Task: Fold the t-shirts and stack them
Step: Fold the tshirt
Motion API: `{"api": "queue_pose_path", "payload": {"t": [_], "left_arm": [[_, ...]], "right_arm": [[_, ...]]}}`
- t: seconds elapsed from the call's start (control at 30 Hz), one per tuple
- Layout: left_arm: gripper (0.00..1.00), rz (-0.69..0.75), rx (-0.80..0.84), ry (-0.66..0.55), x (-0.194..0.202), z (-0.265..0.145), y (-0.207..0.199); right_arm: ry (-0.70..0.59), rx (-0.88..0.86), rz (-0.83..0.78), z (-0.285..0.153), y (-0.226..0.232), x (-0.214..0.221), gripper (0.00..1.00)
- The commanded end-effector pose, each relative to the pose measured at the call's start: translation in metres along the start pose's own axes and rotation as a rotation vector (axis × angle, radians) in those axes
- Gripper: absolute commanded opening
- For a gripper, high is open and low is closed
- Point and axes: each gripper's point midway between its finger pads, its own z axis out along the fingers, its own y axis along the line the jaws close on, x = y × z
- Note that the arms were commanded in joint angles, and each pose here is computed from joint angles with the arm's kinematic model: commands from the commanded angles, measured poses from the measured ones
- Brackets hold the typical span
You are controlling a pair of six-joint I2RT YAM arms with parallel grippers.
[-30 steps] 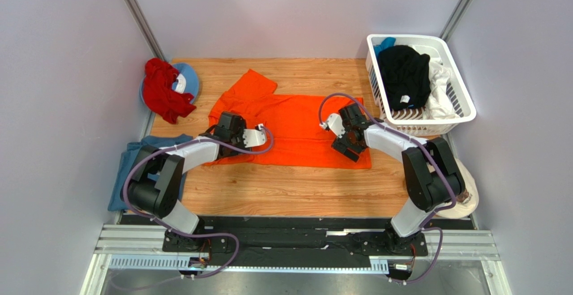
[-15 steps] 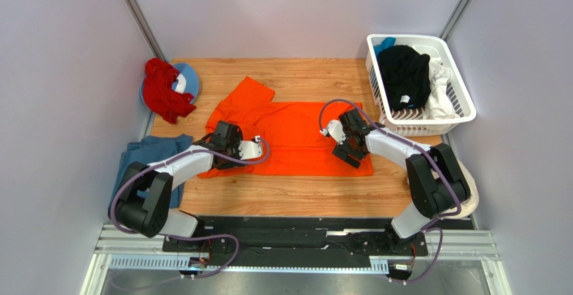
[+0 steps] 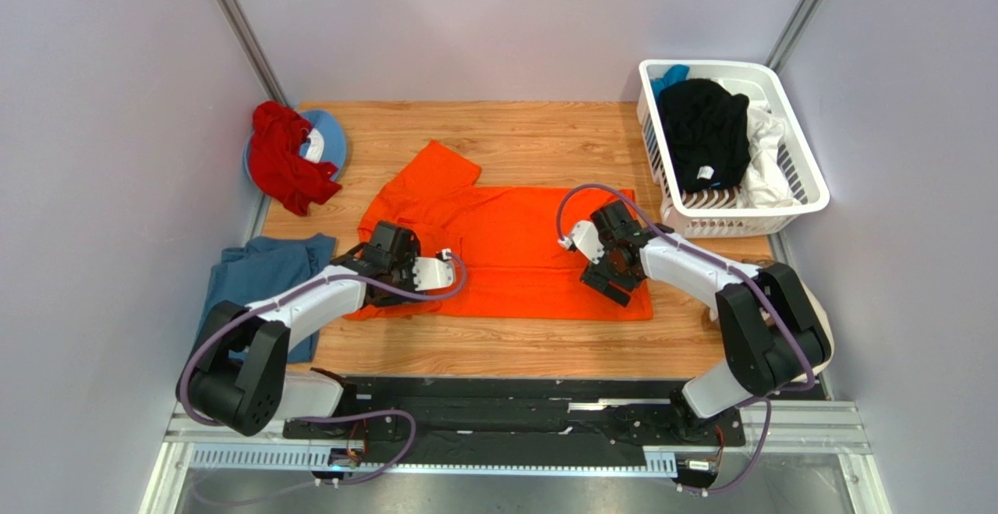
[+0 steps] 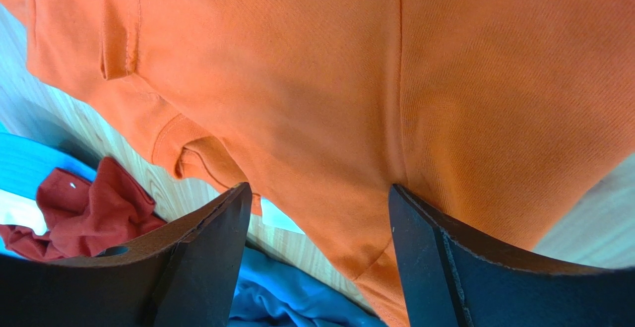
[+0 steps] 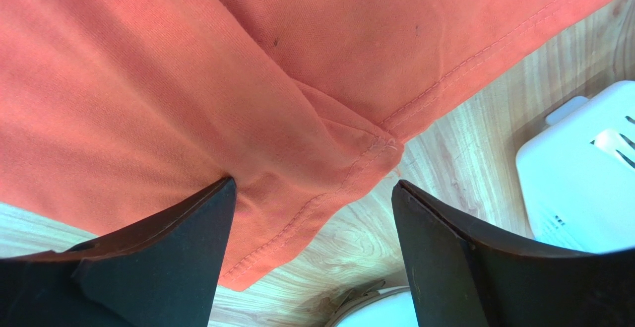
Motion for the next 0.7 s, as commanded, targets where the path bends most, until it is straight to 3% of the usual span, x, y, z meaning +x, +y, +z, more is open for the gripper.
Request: {"api": "queue_pose_path", "payload": {"t": [0.0,0.23,0.67], "left_arm": [[0.77,0.0,0.058,0.022,0.009,-0.007,-0.022],[0.77,0.005,0.041,0.005,0.01,-0.016,-0.026],[0.79,-0.081,-0.082,-0.167,-0.039,-0.058,0.04]], "right_arm": [[0.038,-0.066,0.013,-0.001,0.023,0.016,0.83],[0.024,-0.062,0.022,-0.01,0.027,0.016,0.83],[-0.141,0.077,0.073,-0.076,-0.026,-0.036,0.86]]}}
